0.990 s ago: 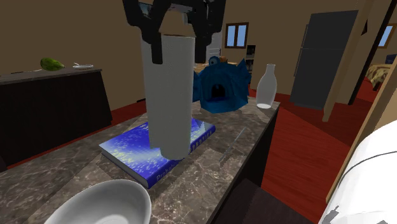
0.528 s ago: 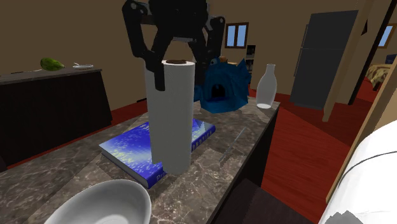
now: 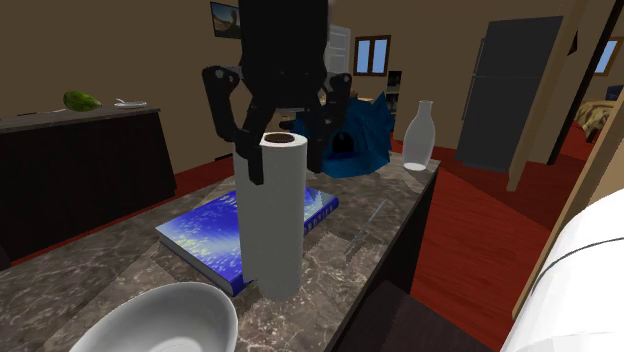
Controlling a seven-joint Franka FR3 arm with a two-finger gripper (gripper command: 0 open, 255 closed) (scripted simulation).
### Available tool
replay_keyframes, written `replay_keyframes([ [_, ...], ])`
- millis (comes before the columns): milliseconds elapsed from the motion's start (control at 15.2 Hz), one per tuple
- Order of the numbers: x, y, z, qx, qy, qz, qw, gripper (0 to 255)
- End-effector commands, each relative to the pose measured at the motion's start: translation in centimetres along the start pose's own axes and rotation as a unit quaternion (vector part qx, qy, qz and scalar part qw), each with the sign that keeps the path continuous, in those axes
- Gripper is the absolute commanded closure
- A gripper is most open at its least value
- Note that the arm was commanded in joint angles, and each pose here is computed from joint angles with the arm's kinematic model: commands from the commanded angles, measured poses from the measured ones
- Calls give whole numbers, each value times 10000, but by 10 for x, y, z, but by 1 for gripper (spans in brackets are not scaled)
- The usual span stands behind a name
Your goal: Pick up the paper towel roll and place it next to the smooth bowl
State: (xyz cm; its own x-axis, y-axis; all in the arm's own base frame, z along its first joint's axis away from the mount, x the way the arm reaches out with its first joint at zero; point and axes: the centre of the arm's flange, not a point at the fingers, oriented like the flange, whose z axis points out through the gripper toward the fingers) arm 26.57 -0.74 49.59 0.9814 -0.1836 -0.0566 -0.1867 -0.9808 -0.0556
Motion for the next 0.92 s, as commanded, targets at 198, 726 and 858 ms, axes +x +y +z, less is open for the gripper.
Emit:
replay_keyframes([
  [198,2,1,27,0,2,0,10000,255],
  [726,4,4,69,0,2,0,10000,255],
  [858,5,4,79,0,2,0,10000,255],
])
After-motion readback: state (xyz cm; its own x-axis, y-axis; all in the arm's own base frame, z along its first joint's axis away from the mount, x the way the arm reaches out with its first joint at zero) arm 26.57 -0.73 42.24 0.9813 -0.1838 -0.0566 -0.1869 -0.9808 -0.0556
